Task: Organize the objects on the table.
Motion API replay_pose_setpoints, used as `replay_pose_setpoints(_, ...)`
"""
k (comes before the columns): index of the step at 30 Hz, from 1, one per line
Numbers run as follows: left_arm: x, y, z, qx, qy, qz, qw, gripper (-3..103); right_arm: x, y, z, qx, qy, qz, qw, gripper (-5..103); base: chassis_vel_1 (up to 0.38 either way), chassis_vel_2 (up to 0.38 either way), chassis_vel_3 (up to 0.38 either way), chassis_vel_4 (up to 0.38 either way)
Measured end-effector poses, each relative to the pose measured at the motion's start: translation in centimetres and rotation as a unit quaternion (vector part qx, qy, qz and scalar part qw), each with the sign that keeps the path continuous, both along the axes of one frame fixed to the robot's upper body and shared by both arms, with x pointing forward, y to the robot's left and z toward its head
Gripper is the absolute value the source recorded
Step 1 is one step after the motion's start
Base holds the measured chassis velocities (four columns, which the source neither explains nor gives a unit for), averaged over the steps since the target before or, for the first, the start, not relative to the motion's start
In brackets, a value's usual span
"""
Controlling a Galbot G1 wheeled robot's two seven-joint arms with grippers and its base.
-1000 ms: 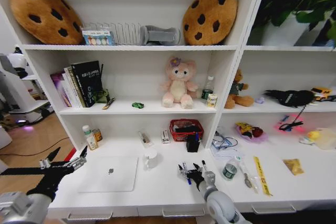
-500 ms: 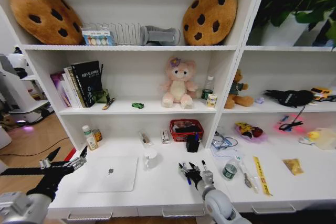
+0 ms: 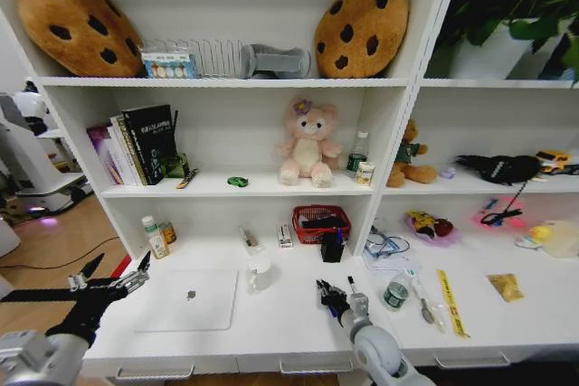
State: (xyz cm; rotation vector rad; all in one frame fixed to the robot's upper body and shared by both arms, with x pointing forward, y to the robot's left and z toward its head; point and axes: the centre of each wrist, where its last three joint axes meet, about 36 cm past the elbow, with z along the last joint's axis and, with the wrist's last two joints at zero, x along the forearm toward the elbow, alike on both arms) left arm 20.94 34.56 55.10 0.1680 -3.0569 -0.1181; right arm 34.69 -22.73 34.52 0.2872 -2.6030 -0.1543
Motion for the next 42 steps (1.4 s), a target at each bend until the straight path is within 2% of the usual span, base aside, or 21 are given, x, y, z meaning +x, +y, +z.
replay_pose_setpoints(3, 0.0, 0.0, 0.0, 0.0, 0.0, 0.0, 1.0, 100, 0.5, -0.7, 0.5, 0.009, -0.021, 0.006, 1.0, 13, 0.0, 0.0, 0.0, 0.0)
replay_pose_setpoints(4, 0.0, 0.0, 0.0, 0.0, 0.0, 0.0, 1.0, 100, 0.7, -1.0, 0.8, 0.014, -0.036, 0.011, 0.999, 13, 0.0, 0.0, 0.0, 0.0)
replay_pose_setpoints(5, 0.0, 0.0, 0.0, 0.0, 0.0, 0.0, 1.0, 100, 1.4, -1.7, 2.1, 0.017, -0.076, 0.021, 0.997, 13, 0.0, 0.0, 0.0, 0.0)
replay_pose_setpoints(6, 0.0, 0.0, 0.0, 0.0, 0.0, 0.0, 1.0, 100, 1.4, -1.7, 2.1, 0.017, -0.076, 0.021, 0.997, 13, 0.0, 0.0, 0.0, 0.0)
replay_pose_setpoints(8, 0.0, 0.0, 0.0, 0.0, 0.0, 0.0, 1.0, 100, 3.5, -2.4, 4.5, 0.014, -0.14, 0.023, 0.99, 13, 0.0, 0.0, 0.0, 0.0)
replay_pose_setpoints(9, 0.0, 0.0, 0.0, 0.0, 0.0, 0.0, 1.0, 100, 3.5, -2.4, 4.5, 0.014, -0.14, 0.023, 0.99, 13, 0.0, 0.0, 0.0, 0.0)
replay_pose_setpoints(12, 0.0, 0.0, 0.0, 0.0, 0.0, 0.0, 1.0, 100, 7.1, -3.6, 6.3, 0.002, -0.197, 0.019, 0.98, 13, 0.0, 0.0, 0.0, 0.0)
replay_pose_setpoints(18, 0.0, 0.0, 0.0, 0.0, 0.0, 0.0, 1.0, 100, 11.0, -4.0, 7.1, 0.008, -0.211, -0.002, 0.978, 13, 0.0, 0.0, 0.0, 0.0)
replay_pose_setpoints(22, 0.0, 0.0, 0.0, 0.0, 0.0, 0.0, 1.0, 100, 13.3, -4.6, 6.8, 0.0, -0.205, -0.009, 0.979, 13, 0.0, 0.0, 0.0, 0.0)
replay_pose_setpoints(30, 0.0, 0.0, 0.0, 0.0, 0.0, 0.0, 1.0, 100, 15.1, -4.5, 6.2, -0.008, -0.212, -0.024, 0.977, 13, 0.0, 0.0, 0.0, 0.0)
replay_pose_setpoints(33, 0.0, 0.0, 0.0, 0.0, 0.0, 0.0, 1.0, 100, 15.9, -4.5, 5.1, -0.025, -0.232, -0.03, 0.972, 13, 0.0, 0.0, 0.0, 0.0)
replay_pose_setpoints(37, 0.0, 0.0, 0.0, 0.0, 0.0, 0.0, 1.0, 100, 16.4, -4.3, 4.3, -0.03, -0.253, -0.037, 0.966, 13, 0.0, 0.0, 0.0, 0.0)
replay_pose_setpoints(42, 0.0, 0.0, 0.0, 0.0, 0.0, 0.0, 1.0, 100, 17.3, -3.8, 3.1, -0.036, -0.305, -0.043, 0.951, 13, 0.0, 0.0, 0.0, 0.0)
